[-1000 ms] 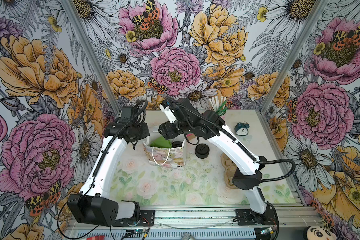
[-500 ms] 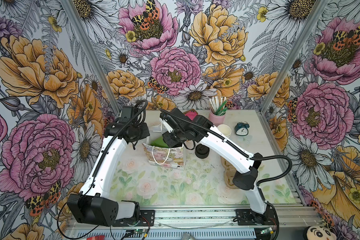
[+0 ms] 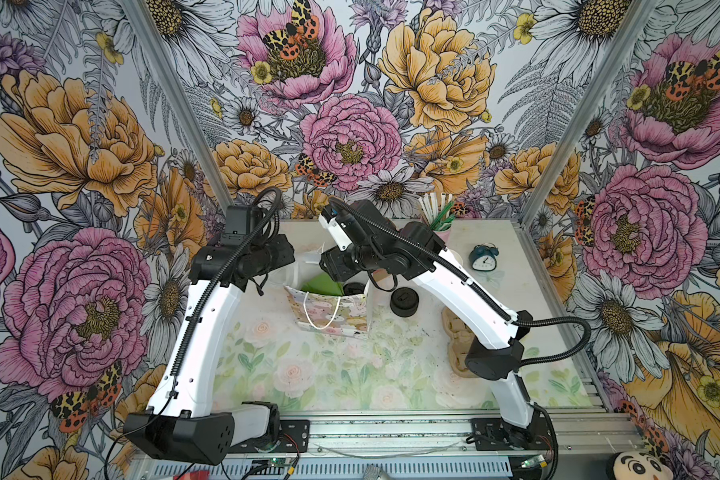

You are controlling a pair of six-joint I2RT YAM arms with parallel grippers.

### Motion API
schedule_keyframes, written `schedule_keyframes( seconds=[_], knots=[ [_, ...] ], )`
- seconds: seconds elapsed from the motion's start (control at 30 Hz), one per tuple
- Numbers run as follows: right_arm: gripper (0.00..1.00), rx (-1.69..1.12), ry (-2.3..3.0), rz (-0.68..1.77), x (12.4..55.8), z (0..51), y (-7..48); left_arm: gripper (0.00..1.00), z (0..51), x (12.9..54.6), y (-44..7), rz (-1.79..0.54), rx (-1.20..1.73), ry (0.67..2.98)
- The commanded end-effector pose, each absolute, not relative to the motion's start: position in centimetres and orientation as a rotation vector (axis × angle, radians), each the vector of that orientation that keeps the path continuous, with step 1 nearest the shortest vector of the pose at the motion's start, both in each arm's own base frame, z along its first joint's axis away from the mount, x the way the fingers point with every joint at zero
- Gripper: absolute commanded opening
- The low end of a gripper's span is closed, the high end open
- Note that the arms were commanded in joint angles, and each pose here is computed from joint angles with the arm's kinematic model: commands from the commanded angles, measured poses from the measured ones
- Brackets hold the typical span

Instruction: Pack the takeout coffee

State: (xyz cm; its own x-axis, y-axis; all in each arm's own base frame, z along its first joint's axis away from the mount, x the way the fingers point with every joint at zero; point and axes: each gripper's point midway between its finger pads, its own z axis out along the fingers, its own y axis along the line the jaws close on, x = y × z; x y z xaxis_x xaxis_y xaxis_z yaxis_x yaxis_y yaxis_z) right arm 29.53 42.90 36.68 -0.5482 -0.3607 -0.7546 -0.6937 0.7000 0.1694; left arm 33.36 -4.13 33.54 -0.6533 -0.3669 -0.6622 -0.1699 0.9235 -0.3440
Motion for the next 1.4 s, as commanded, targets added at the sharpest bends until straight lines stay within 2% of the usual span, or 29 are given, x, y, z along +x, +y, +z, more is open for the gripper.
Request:
schedule_keyframes(
  seconds=[0.0,0.27,0.47,0.73,0.97,1.1,1.37],
  knots=[
    [0.67,-0.751,2.094,0.611,30.3,40.1,42.0,0.64,38.3,32.5,-3.0,-0.314,-0.387,2.143],
    [0.73,-0.656,2.062,0.578,32.5,42.3,38.8,0.79,42.5,32.2,-0.4,-0.274,-0.419,2.026],
    [0.78,-0.57,2.079,0.465,34.9,42.5,34.7,0.82,42.2,32.8,1.2,-0.261,-0.425,2.034],
    [0.83,-0.397,2.108,0.34,38.6,42.9,27.7,0.97,42.1,33.9,5.4,-0.077,-0.487,1.997],
    [0.85,-0.255,2.124,0.247,40.9,41.7,21.0,0.99,39.7,36.1,9.2,0.007,-0.603,1.931],
    [0.93,-0.087,2.063,0.196,41.6,40.4,15.2,0.99,37.6,37.3,11.5,0.029,-0.679,1.891],
    [0.99,0.285,2.026,0.131,40.4,32.5,1.9,0.99,30.8,38.7,14.3,0.094,-0.776,1.9]
  ],
)
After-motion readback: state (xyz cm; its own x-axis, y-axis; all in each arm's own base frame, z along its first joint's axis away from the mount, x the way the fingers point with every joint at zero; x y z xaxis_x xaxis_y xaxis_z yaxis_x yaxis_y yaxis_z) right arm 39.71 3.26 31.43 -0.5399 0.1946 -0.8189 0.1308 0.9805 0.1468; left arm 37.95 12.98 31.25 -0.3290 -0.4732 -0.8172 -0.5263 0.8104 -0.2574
